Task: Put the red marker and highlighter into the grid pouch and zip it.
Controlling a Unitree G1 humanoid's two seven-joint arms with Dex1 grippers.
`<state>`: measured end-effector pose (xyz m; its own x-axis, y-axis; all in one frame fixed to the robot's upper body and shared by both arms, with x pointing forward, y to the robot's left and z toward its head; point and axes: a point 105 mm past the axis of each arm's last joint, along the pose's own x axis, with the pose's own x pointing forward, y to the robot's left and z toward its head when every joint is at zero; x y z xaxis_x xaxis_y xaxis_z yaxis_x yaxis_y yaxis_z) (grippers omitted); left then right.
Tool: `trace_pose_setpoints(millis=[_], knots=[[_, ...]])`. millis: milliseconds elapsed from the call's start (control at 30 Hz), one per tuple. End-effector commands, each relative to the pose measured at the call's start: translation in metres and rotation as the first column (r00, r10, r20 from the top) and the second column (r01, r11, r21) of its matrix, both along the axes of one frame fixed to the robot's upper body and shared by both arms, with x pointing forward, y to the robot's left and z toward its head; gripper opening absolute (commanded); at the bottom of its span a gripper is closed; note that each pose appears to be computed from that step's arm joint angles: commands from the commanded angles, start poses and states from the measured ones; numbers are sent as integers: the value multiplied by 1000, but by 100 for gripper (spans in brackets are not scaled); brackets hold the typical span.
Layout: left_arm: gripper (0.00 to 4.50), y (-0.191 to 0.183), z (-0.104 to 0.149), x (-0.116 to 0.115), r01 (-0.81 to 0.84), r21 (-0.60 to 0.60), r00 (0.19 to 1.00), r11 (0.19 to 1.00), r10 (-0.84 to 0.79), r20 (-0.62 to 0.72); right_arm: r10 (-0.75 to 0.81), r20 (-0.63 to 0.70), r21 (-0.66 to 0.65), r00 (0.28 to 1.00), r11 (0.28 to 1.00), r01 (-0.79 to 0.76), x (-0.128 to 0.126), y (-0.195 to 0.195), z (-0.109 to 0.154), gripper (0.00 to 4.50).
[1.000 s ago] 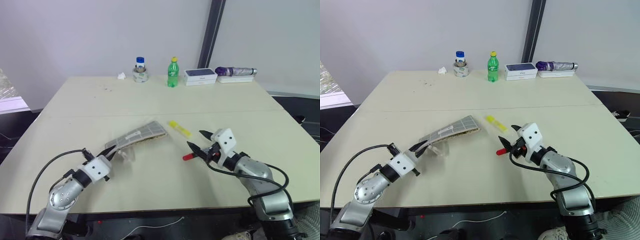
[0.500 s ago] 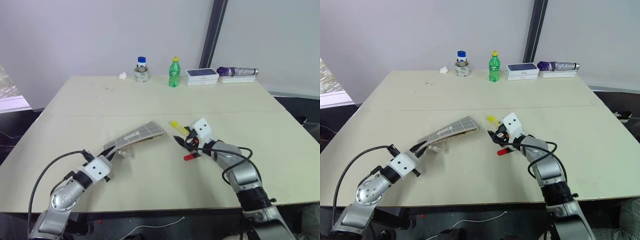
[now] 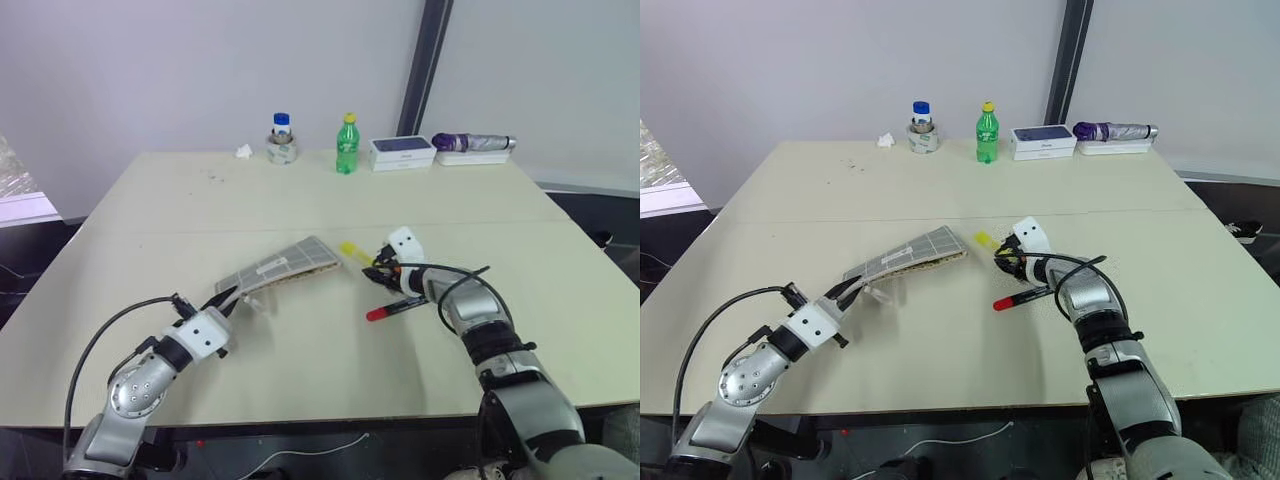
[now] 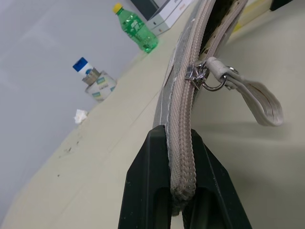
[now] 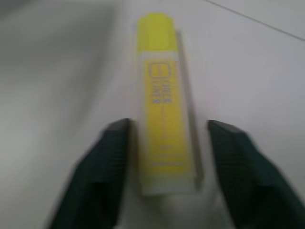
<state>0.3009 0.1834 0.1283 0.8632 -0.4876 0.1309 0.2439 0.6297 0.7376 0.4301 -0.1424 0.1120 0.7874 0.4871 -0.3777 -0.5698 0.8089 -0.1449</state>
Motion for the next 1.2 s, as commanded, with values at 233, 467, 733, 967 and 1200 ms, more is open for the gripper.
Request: trace_pose_setpoints(millis=[233, 467, 733, 967, 1200], knots=[[0, -6, 8, -1, 10, -8, 999, 1000, -10, 34, 101, 287, 170, 952, 973, -155, -18, -7, 80, 91], [0, -7, 5, 4, 22, -2, 1000, 1000, -22, 20, 525, 271, 97, 807, 819, -565, -118, 12, 73, 91], [0, -13, 3, 7, 72, 38, 997, 997, -73, 13, 470, 226, -75, 853, 882, -466, -103, 11, 38, 91], [0, -20, 4, 4, 118, 94, 993, 989, -120, 17, 460, 249, -109, 853, 888, -447, -88, 13, 40, 91], [0, -17, 5, 8, 82, 80, 996, 993, -84, 18, 586, 213, -115, 782, 810, -575, -108, 26, 39, 91]])
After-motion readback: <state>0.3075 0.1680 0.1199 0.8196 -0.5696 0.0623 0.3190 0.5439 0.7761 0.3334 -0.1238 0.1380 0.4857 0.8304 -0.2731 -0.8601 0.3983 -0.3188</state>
